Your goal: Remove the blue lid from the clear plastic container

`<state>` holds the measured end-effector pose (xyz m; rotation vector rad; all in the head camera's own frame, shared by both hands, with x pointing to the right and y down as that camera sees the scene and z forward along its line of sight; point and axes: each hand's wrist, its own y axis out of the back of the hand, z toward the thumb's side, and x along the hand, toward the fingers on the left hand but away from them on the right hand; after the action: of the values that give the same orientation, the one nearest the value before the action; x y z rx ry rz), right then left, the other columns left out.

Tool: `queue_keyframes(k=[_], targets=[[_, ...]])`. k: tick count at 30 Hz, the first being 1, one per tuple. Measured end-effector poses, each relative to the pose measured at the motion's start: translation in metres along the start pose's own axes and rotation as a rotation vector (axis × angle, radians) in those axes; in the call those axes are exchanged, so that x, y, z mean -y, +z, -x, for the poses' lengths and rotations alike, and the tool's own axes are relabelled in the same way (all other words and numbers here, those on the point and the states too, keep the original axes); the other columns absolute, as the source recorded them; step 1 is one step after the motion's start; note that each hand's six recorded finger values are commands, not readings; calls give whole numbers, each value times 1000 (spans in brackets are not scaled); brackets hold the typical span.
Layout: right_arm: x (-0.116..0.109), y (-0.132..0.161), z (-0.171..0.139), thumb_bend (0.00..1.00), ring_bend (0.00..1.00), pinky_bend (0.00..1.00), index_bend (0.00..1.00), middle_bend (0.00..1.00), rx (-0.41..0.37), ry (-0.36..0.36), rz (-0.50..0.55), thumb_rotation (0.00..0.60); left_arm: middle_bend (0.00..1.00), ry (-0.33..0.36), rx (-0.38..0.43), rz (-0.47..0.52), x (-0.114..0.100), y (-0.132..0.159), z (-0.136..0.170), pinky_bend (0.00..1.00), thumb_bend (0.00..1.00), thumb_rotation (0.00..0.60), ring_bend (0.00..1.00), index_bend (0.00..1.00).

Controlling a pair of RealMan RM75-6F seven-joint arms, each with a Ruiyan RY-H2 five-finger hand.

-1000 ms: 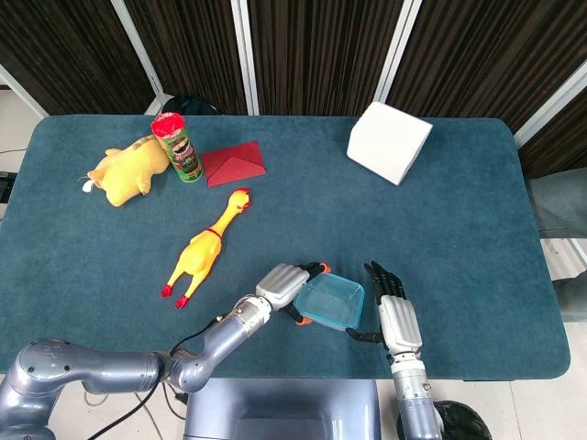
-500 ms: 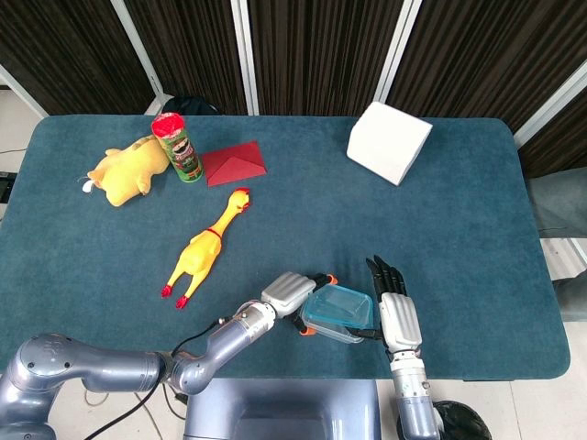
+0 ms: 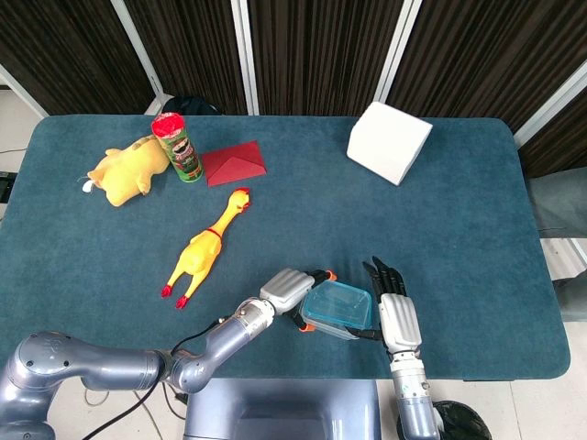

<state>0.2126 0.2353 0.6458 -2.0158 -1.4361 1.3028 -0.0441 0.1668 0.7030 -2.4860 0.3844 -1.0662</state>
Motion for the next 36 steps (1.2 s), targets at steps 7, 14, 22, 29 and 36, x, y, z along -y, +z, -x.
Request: queue_keyframes(k=[7, 14, 22, 29, 36], targets=[[-1, 0, 0, 342, 1, 0, 482, 202, -7, 5, 12, 600, 217, 6, 0, -7, -1, 0, 0, 344, 152, 600, 145, 149], [-3, 1, 2, 421, 1, 0, 515, 202, -9, 0, 15, 600, 163, 18, -2, -29, -3, 0, 1, 299, 137, 600, 108, 87], [-4, 0, 2, 512, 1, 0, 532, 206, -5, 2, 13, 600, 123, 27, -1, -50, -4, -2, 4, 258, 119, 600, 61, 52], [-5, -2, 2, 535, 1, 0, 551, 211, 0, 1, 9, 600, 49, 35, -6, -70, -6, -7, 7, 184, 68, 600, 1, 13], [-5, -1, 4, 562, 1, 0, 560, 216, 1, -1, 10, 600, 0, 42, -13, -83, -12, -10, 10, 142, 23, 600, 0, 0]])
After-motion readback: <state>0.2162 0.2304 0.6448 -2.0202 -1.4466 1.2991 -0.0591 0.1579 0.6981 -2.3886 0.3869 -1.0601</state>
